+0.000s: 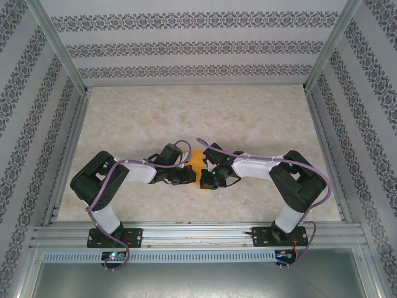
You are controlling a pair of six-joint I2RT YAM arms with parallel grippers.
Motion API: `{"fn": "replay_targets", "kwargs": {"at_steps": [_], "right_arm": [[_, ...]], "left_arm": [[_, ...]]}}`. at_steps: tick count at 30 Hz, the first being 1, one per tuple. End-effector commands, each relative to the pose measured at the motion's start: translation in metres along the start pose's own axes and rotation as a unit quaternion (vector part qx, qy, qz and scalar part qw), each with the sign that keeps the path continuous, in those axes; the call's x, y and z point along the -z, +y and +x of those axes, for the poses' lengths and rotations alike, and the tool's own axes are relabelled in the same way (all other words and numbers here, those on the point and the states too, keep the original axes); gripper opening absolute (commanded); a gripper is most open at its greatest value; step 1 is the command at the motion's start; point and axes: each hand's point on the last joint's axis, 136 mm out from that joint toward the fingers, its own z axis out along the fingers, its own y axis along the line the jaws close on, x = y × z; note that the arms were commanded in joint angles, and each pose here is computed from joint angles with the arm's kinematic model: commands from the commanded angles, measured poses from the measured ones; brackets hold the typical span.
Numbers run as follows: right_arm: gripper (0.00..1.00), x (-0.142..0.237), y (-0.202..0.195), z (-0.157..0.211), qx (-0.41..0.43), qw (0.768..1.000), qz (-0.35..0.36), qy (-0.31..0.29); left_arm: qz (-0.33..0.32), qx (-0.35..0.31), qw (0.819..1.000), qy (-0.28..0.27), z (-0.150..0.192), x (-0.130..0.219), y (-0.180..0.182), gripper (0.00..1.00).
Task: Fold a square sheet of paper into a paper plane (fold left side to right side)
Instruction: Third fold the triangle at the center of the table.
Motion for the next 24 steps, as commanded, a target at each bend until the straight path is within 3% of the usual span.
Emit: {"fn": "replay_targets", "kwargs": {"at_steps": [1,24], "right_arm": [[0.00,-0.014,-0.057,0.032,-0.038,0.992,0.113,0.048],[0.00,-0.014,-0.060,0.034,-0.041,0.991,0.120,0.053]], "left_arm": [[-0.023,-0.001,1.000,-0.011,-0.003,-0.006,0.011,0.00],[-0.072,0.027,0.996,-0.048,-0.032,0.032,0.067,0.00]]}}
